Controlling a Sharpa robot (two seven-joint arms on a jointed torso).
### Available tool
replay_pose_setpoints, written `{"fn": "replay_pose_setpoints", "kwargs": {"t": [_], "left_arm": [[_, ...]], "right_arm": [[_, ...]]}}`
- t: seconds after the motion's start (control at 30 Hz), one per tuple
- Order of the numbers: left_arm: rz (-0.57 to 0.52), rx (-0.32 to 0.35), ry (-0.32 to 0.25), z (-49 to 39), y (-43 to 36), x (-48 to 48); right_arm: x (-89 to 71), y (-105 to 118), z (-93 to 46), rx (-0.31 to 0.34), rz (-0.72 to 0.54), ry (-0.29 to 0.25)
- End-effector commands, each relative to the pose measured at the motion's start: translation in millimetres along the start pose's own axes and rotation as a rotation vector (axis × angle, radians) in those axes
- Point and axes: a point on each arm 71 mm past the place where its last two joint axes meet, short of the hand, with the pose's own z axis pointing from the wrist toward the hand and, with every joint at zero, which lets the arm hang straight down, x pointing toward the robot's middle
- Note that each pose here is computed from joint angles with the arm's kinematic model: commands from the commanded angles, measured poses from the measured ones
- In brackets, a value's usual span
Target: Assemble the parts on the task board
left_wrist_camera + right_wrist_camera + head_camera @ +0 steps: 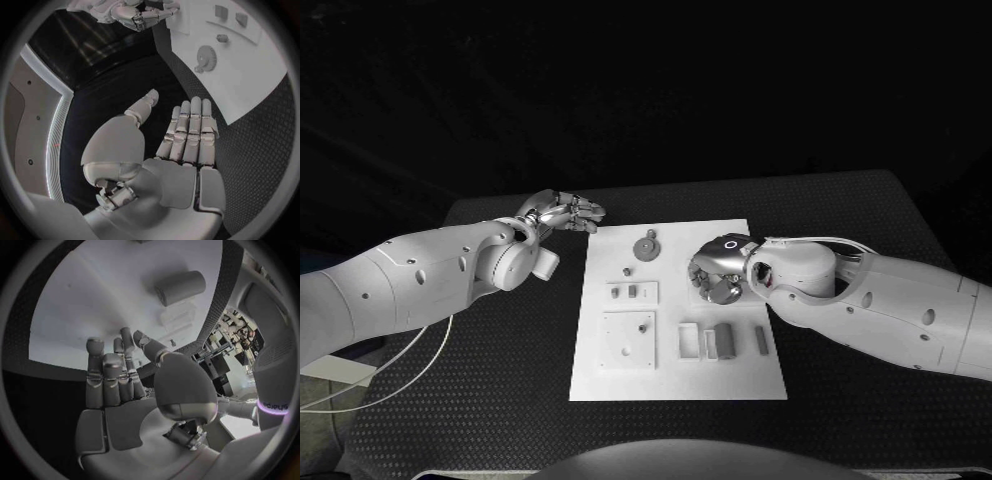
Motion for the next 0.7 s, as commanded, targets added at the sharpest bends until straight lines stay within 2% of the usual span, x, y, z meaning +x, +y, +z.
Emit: {"fn": "replay_pose_setpoints", "kwargs": {"t": [0.03, 0.13, 0.23, 0.57, 0.7], "left_arm": [[-0.005, 0.009, 0.010, 0.3, -1.8, 1.2], [-0.005, 0.009, 0.009, 0.2, -1.7, 0.9], [-0.005, 0.009, 0.011, 0.2, -1.8, 1.3], [-0.005, 0.009, 0.009, 0.3, -1.7, 0.8], [-0.005, 0.010, 0.011, 0.4, -1.8, 1.3]], "right_arm": [[-0.8, 1.2, 0.0, -0.007, -0.006, -0.015], [-0.8, 1.1, -0.1, -0.005, -0.011, -0.016], [-2.3, 2.0, -0.6, -0.004, -0.026, -0.044], [-2.0, 2.7, -1.2, 0.008, -0.054, -0.054], [-4.2, 3.5, -1.5, 0.006, -0.052, -0.087]]}}
